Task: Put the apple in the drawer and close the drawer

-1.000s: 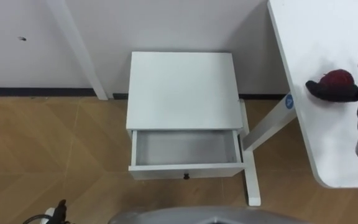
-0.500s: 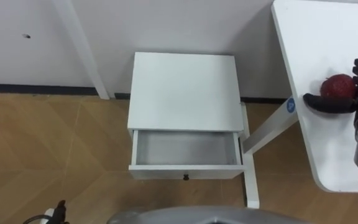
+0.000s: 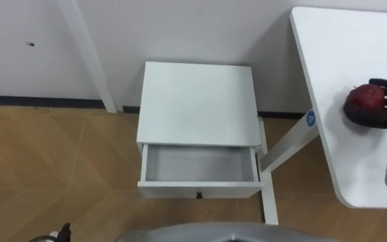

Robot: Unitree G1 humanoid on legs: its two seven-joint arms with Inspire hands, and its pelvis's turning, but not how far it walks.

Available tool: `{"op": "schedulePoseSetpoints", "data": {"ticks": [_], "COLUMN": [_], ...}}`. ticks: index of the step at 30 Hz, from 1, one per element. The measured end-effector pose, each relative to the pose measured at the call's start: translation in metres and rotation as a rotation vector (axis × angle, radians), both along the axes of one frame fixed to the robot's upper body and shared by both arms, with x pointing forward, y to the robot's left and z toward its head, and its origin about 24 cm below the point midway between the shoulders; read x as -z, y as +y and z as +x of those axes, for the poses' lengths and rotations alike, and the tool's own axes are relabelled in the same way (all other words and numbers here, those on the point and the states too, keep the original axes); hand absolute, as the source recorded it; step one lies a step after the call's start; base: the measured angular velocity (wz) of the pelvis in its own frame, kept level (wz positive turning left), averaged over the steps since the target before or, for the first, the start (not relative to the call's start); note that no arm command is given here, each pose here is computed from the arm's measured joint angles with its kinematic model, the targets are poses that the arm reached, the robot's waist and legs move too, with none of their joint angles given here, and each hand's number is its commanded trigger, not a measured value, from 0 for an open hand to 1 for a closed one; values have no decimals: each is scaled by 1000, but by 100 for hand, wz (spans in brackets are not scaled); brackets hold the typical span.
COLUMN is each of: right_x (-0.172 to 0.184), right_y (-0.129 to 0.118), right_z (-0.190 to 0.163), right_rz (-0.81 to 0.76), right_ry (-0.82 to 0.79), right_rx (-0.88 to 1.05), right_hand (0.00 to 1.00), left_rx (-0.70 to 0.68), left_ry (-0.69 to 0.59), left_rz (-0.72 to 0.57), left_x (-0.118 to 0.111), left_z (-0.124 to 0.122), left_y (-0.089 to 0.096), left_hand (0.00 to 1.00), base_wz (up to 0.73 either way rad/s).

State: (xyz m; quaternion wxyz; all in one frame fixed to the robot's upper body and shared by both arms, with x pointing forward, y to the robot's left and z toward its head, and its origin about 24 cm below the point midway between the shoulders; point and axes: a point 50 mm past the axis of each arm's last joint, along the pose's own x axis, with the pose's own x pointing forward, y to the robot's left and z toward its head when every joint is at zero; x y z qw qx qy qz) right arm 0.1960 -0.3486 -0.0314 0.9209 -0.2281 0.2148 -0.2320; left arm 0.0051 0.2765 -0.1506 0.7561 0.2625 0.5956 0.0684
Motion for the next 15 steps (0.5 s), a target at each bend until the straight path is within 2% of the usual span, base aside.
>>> {"op": "schedulePoseSetpoints", "data": {"ticks": [11, 15], "right_x": [-5, -9], "right_y": [6, 28], "right_z": [7, 20], "right_rz": [-20, -15], "right_ry": [-11, -42], "right_rx": [-57, -160], "right_hand": [100, 100], "left_rx": [8, 37], "left_ry": [-19, -12], "left_rz": [-7, -20], "left_x": [0, 2], "left_z": [8, 13], "left_y": [-1, -4], "left_hand": [0, 0], "base_wz": [0, -5]}}
